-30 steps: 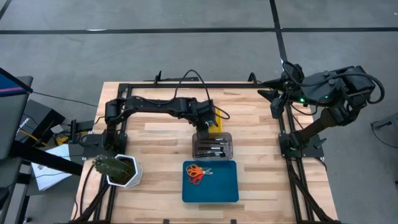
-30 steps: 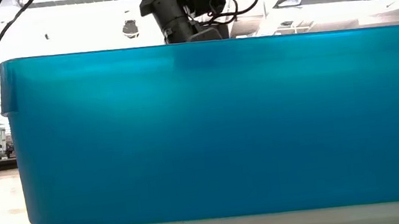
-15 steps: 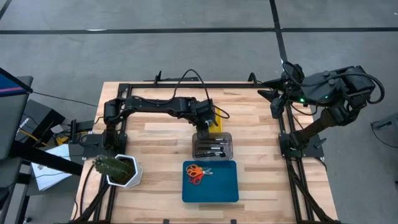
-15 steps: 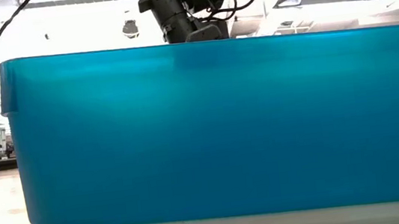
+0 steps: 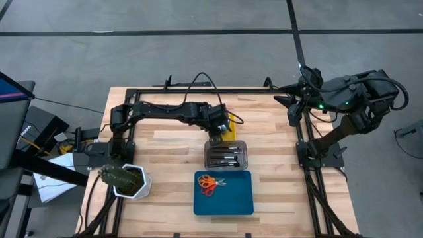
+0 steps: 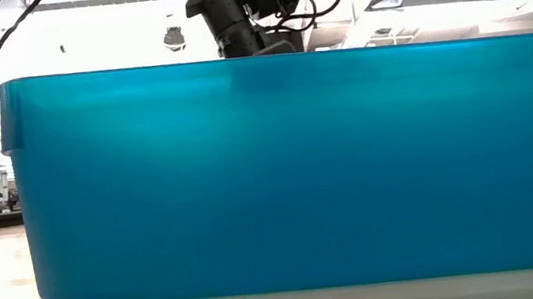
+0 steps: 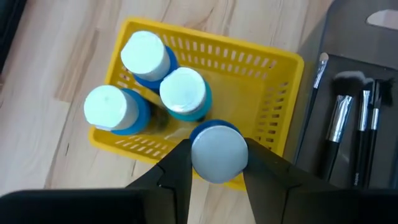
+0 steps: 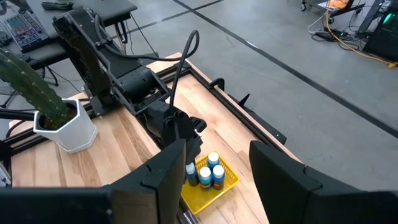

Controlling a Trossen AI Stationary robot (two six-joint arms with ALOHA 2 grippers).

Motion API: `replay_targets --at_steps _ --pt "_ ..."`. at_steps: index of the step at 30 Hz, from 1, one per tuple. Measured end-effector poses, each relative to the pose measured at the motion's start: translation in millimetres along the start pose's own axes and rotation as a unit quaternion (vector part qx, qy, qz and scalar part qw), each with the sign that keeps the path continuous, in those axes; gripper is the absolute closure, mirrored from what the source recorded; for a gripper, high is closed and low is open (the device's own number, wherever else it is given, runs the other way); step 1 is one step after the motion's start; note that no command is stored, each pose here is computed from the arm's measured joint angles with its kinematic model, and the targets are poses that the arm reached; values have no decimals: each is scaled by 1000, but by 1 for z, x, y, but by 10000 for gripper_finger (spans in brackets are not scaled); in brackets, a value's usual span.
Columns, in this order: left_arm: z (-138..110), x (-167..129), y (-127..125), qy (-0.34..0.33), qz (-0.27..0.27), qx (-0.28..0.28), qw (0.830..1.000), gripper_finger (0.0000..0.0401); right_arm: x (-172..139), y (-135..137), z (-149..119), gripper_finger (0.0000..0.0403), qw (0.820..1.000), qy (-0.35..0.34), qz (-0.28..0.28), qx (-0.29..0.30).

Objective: Pick & Place Paint Supplies
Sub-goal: Put the blue paint bottle into the yellow bin

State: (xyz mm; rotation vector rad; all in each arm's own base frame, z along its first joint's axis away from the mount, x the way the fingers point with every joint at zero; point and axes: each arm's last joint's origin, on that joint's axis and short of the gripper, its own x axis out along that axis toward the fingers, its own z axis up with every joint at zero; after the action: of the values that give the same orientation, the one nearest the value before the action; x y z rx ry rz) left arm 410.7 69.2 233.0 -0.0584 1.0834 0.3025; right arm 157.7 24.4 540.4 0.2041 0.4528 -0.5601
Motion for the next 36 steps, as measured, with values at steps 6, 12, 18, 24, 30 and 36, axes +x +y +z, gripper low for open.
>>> replay_targets --at_steps 6,12,18,24,30,36 --pt "-2 4 -1 -4 0 0 1000 294 0 0 0 228 1000 0 0 -1" --pt "-2 4 -2 -6 2 5 1000 294 0 0 0 228 1000 0 0 -1" --pt "-3 7 -2 -3 1 13 1000 294 0 0 0 228 1000 0 0 -1" --pt "-2 7 -2 -3 -5 13 1000 294 0 0 0 228 1000 0 0 -1" --pt "-2 7 -2 -4 -10 14 1000 293 0 0 0 228 1000 0 0 -1" --pt "-3 8 -2 -2 -10 18 1000 279 0 0 0 228 1000 0 0 0"
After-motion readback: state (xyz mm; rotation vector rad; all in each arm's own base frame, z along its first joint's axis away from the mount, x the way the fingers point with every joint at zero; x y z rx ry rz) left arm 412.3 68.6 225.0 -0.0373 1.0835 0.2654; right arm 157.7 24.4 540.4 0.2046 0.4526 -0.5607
